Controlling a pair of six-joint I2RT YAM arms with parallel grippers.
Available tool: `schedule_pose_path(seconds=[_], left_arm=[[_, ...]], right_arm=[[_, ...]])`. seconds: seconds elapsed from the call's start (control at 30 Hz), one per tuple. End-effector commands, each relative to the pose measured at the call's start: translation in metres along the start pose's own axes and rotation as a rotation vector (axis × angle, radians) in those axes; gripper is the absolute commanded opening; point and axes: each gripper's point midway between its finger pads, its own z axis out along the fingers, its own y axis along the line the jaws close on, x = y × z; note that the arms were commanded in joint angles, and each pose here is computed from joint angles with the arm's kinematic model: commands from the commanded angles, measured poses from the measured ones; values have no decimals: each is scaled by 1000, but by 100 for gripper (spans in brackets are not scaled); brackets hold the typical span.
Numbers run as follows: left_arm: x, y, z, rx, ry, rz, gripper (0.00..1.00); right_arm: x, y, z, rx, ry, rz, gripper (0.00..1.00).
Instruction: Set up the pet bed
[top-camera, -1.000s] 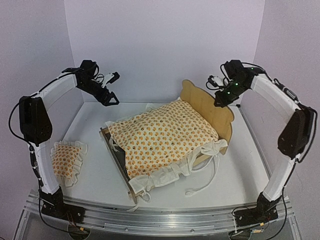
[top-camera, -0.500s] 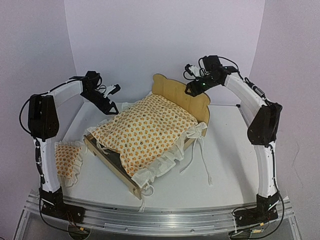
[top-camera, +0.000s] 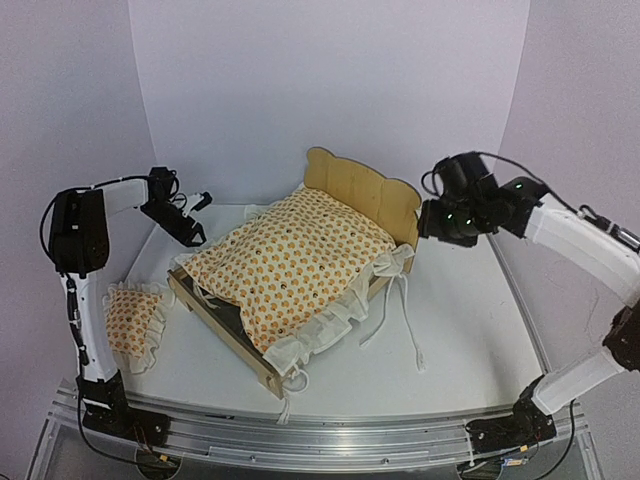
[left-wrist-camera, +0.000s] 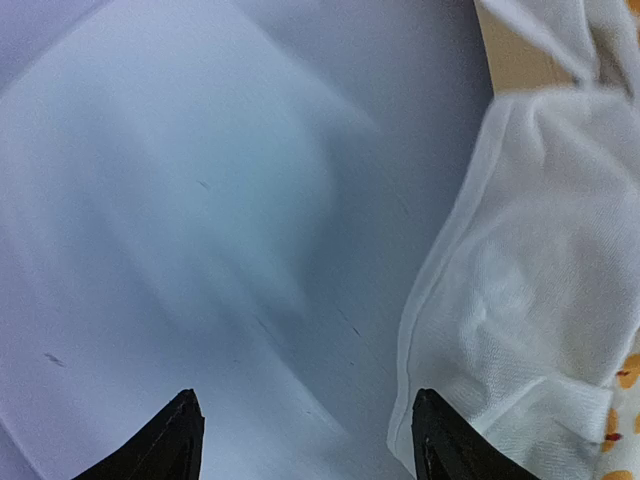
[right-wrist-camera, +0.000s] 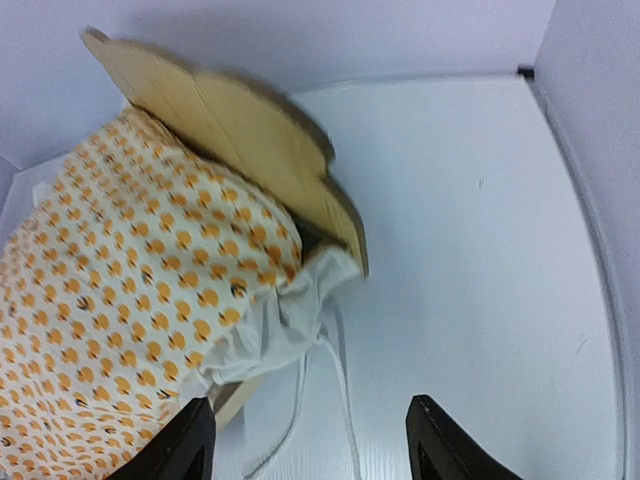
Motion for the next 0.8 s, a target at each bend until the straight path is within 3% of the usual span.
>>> schedule_pose_path(seconds=[0.0, 0.23, 0.57, 0.77], left_arm=[[18, -32, 18, 84, 7, 88, 70], [38, -103, 9, 189, 13, 227, 69], [64, -260, -11, 497, 1, 458, 70], [68, -337, -5, 625, 23, 542, 72]], right_arm=[[118, -5, 73, 159, 286, 156, 61], [142, 42, 125, 63, 353, 143, 56], [108, 136, 181, -197, 335, -44, 63], [64, 180, 192, -334, 243, -164, 65]])
